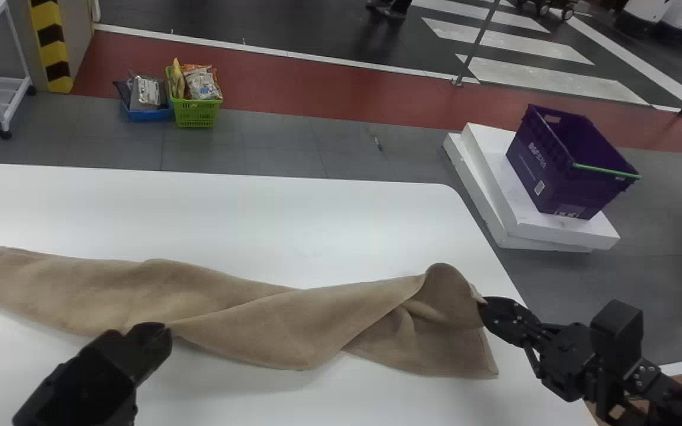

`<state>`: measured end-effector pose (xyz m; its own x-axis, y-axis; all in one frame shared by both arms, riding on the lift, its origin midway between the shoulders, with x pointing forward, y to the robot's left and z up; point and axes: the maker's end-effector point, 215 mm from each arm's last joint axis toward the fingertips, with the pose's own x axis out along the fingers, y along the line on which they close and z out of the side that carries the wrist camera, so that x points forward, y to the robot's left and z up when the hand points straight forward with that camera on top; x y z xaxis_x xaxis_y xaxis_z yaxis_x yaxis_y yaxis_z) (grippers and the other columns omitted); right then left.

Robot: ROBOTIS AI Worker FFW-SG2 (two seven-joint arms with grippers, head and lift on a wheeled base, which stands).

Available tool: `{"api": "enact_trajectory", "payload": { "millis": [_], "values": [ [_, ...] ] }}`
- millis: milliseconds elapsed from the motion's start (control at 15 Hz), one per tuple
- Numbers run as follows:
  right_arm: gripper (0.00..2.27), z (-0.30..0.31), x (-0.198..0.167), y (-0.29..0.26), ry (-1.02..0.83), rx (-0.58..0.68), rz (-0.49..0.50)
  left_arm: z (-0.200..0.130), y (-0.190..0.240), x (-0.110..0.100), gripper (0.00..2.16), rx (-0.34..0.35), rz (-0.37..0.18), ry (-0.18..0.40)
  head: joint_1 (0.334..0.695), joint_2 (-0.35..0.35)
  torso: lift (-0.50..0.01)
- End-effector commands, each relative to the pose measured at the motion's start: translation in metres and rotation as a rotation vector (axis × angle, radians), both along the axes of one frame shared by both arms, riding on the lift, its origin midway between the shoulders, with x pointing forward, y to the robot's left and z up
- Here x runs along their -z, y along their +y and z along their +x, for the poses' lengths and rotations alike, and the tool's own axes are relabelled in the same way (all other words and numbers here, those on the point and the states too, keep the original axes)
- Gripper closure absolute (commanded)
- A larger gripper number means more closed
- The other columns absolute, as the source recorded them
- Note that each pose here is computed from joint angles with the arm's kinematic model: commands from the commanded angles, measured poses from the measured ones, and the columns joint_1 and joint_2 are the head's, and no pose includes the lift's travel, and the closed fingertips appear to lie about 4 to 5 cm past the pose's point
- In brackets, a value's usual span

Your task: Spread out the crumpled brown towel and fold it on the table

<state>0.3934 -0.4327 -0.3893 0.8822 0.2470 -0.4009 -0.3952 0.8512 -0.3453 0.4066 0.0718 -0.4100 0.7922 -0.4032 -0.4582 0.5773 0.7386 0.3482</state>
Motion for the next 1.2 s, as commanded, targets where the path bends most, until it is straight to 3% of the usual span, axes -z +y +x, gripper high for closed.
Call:
{"api": "enact_trajectory", "payload": {
  "millis": [0,200,400,667,800,933,1133],
  "values": [
    [1.95,-0.007,-0.019,0.012,-0.034,-0.016,0.025,-0.004,0.032,-0.028,1.65,-0.053,-0.025,-0.002,0.695,-0.350,-0.127],
    [1.95,-0.018,-0.054,0.019,-0.084,-0.015,0.086,-0.006,0.063,-0.061,1.65,-0.115,-0.047,0.008,0.695,-0.350,-0.127],
    [1.95,-0.020,-0.060,-0.003,-0.076,0.047,0.122,0.015,0.052,-0.086,1.65,-0.136,-0.095,-0.003,0.695,-0.350,-0.127],
    [1.95,-0.031,-0.039,-0.037,-0.037,0.121,0.128,0.054,-0.028,-0.058,1.65,-0.101,-0.092,0.035,0.695,-0.350,-0.127],
    [1.95,-0.037,-0.030,-0.055,-0.019,0.154,0.141,0.078,-0.062,-0.041,1.65,-0.094,-0.060,0.044,0.695,-0.350,-0.127],
    [1.95,-0.041,-0.020,-0.061,-0.002,0.169,0.160,0.091,-0.083,-0.006,1.51,-0.075,0.002,0.083,0.695,-0.350,-0.127],
    [1.95,-0.040,-0.016,-0.059,-0.001,0.169,0.178,0.104,-0.099,0.013,1.32,-0.040,0.042,0.016,0.695,-0.350,-0.127]
  ]
}}
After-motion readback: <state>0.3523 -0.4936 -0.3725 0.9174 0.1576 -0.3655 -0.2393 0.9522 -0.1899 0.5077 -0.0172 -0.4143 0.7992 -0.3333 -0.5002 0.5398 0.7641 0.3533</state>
